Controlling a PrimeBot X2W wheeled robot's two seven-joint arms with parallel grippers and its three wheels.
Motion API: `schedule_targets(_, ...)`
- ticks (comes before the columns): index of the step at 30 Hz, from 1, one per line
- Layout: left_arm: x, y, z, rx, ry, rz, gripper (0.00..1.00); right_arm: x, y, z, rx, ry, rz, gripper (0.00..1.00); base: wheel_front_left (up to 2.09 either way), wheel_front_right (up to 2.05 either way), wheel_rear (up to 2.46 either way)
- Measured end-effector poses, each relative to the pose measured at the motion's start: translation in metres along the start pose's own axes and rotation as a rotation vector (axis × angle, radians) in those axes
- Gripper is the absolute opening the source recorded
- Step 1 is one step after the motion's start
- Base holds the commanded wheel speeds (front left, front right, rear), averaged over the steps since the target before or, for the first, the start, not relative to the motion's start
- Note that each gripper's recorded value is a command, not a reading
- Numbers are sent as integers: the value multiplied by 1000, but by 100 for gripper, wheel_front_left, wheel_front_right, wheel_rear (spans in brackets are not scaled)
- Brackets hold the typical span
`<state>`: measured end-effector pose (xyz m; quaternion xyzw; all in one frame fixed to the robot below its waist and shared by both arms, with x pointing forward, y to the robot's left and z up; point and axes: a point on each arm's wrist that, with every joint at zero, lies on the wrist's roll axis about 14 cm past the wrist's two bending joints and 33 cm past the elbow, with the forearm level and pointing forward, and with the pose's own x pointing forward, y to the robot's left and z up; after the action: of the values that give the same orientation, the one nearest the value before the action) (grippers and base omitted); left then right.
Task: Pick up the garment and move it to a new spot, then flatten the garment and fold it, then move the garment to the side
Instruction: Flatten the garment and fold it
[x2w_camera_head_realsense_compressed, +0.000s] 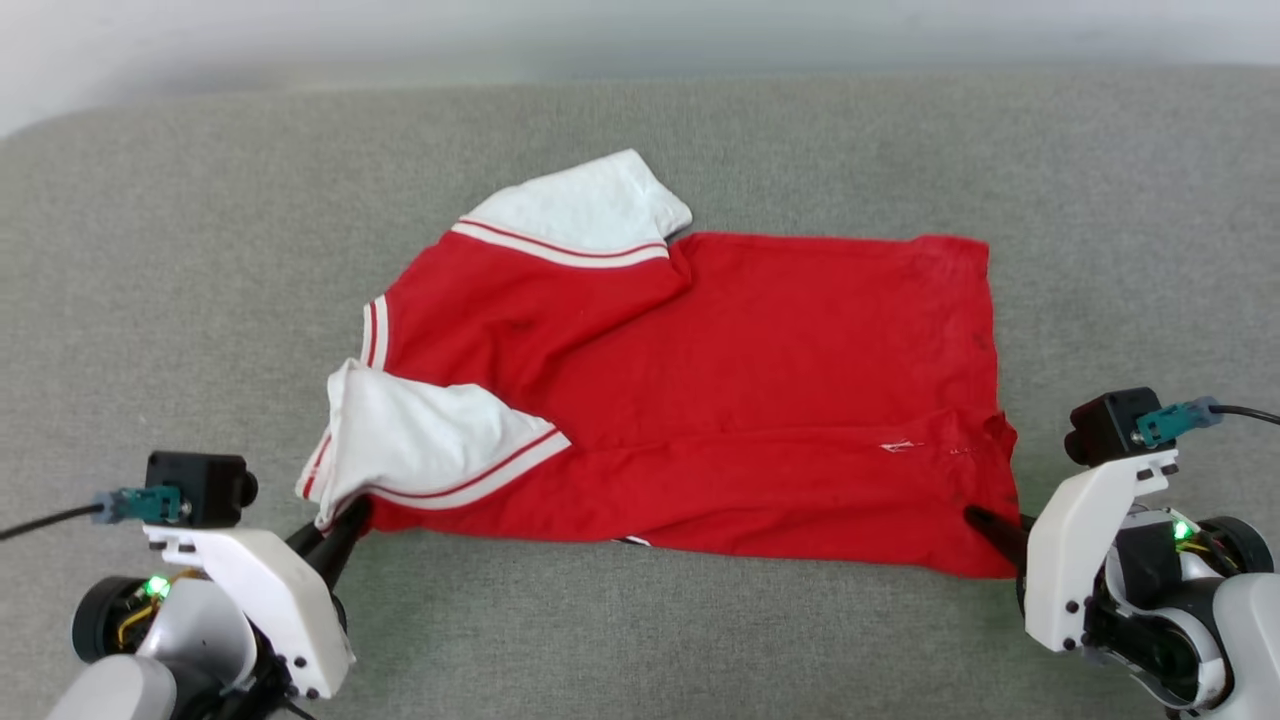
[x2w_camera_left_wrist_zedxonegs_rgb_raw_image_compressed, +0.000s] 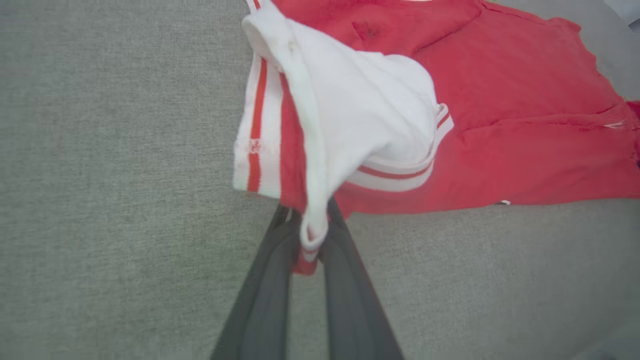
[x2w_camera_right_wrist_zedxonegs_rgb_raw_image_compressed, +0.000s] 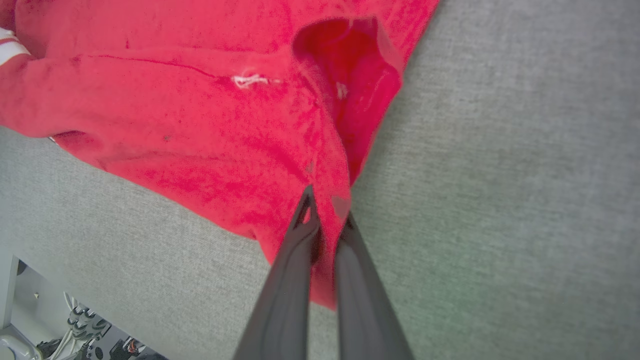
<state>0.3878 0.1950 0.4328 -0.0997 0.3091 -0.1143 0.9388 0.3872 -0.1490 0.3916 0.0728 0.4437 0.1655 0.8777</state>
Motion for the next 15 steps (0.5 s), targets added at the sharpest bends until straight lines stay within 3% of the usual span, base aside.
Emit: schedule_targets(15,-66,-17,-33,-96,8,14,0,-57,12,-18,-27,-49,-13,0,0,0,0)
